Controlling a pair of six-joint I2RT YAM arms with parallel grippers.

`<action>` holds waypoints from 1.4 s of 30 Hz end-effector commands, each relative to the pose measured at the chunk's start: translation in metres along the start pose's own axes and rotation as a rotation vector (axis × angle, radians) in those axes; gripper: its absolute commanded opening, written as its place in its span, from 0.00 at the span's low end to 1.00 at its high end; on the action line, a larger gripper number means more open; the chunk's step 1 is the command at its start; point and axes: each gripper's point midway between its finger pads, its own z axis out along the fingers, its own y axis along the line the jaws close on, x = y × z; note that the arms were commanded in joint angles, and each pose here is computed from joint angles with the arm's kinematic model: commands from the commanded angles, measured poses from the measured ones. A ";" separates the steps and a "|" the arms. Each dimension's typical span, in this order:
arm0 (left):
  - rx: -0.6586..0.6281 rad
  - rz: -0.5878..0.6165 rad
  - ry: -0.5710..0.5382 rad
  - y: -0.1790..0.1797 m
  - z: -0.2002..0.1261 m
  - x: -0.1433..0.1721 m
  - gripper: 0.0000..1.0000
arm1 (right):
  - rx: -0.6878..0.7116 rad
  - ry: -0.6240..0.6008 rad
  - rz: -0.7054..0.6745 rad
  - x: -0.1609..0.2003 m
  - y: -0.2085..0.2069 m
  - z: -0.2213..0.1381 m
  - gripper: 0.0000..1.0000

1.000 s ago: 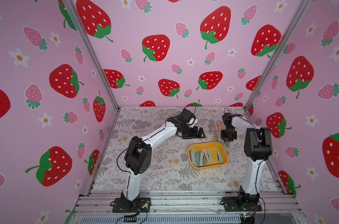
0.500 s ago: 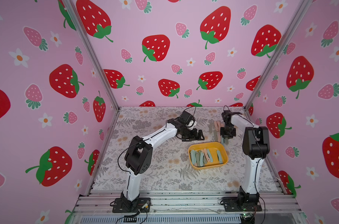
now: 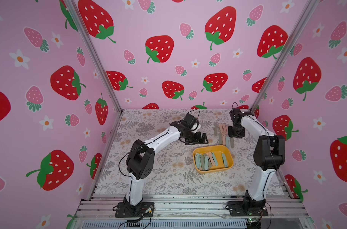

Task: Take the fruit knife out of the storage box
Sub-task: Pick up the fruit knife from the storage box.

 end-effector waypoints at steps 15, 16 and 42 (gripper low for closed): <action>-0.128 0.010 -0.057 0.027 -0.068 0.079 0.99 | -0.129 0.019 -0.235 0.130 0.101 -0.045 0.37; -0.132 0.005 -0.060 0.029 -0.070 0.083 0.99 | -0.117 0.026 -0.244 0.135 0.102 -0.039 0.37; -0.152 -0.025 -0.063 0.036 -0.079 0.097 0.99 | -0.113 0.246 -0.253 0.185 0.120 0.048 0.33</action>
